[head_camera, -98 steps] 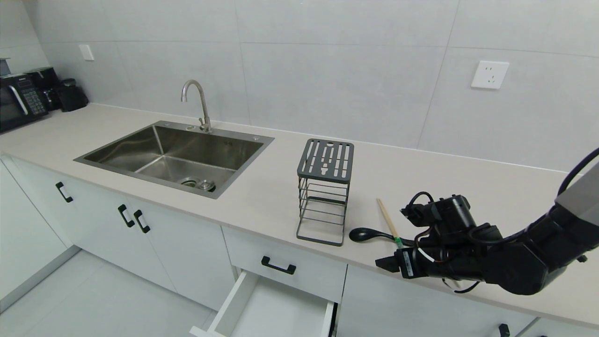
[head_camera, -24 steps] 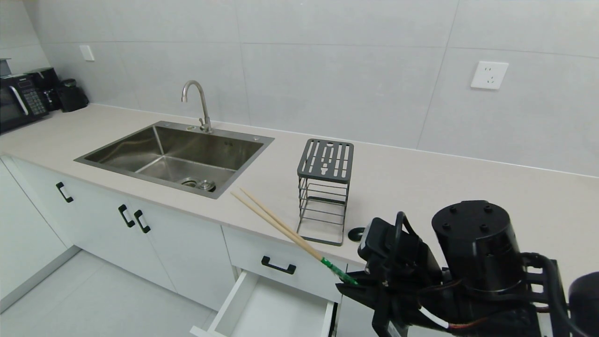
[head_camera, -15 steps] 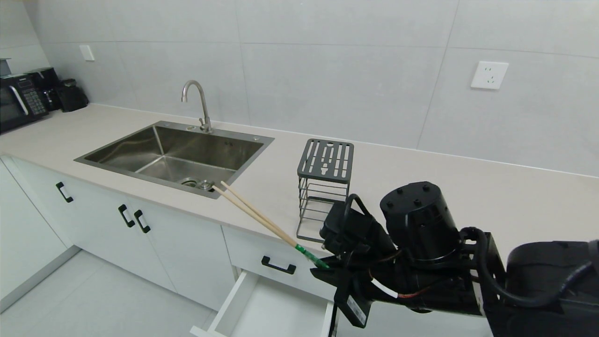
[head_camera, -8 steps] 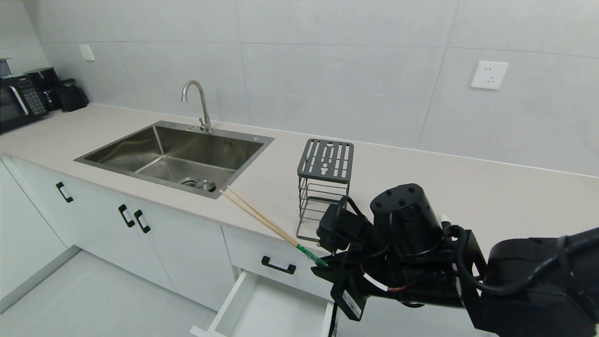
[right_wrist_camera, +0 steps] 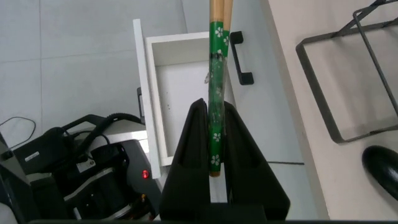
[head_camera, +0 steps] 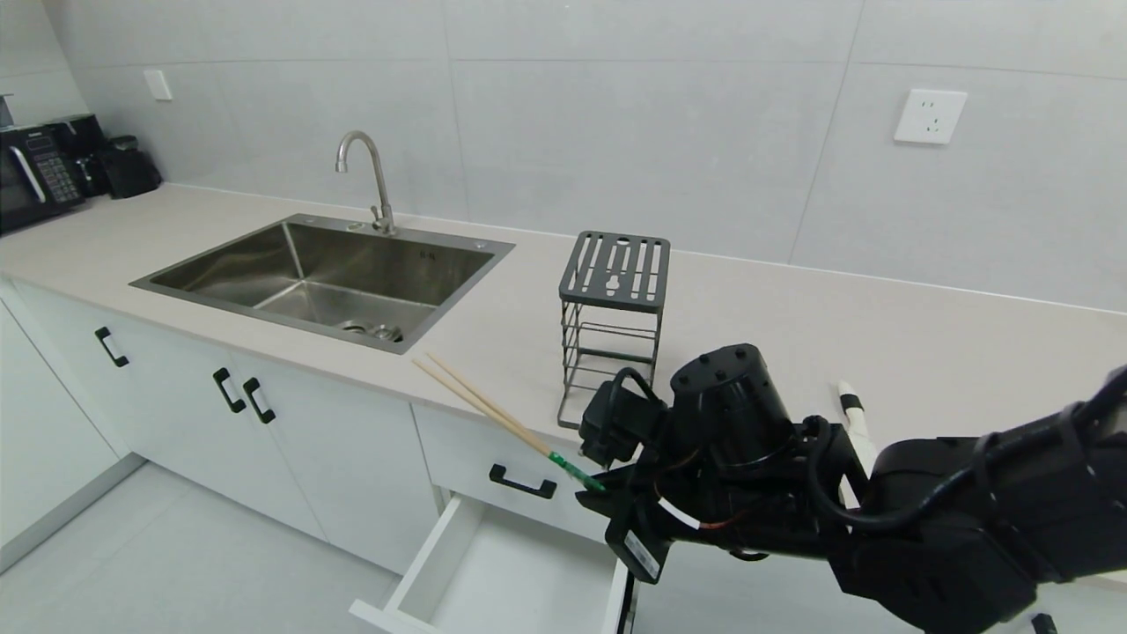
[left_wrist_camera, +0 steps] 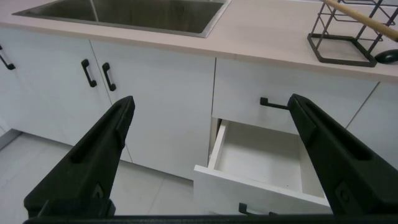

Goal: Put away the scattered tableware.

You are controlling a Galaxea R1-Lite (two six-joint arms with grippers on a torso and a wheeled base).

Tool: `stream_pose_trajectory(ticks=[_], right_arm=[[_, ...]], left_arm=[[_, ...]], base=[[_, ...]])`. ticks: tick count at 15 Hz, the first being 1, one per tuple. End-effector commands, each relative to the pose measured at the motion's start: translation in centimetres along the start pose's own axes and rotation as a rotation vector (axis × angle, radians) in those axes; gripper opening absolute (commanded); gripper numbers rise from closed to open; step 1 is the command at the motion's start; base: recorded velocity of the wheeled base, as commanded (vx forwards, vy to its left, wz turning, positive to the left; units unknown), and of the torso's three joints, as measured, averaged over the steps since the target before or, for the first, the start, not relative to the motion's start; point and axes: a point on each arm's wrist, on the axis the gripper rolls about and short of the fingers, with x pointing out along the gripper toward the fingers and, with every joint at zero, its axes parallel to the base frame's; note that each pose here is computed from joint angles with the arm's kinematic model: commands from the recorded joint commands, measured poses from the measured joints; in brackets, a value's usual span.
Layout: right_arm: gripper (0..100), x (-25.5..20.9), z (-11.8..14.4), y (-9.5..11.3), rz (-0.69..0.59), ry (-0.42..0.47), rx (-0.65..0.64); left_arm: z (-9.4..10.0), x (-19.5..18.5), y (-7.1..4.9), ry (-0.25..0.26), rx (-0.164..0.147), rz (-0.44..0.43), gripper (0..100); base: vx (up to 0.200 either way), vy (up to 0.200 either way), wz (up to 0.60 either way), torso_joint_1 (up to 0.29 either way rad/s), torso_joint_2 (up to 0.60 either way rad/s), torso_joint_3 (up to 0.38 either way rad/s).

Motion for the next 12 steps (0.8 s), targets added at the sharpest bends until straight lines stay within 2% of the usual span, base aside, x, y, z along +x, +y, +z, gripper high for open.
stream_pose_trajectory(ticks=[1,6,12], right_arm=[[0,0.7,-0.1,-0.1,0.002,0.008,-0.001],[0,2.2,0.4,-0.4,-0.001,0.001,-0.034],[0,3.6,0.4,-0.6,-0.002,0.009,-0.056]], left_arm=[[0.0,0.0,0.0,0.002,0.0,0.001,100],[0.0,0.0,0.0,0.002,0.0,0.001,100],[0.0,0.0,0.0,0.002,0.0,0.001,100]], base=[[0.0,0.0,0.0,-0.159,0.33,0.173],[0.0,0.0,0.0,-0.187,0.37,0.176],[0.0,0.0,0.0,-0.246,0.48,0.228]])
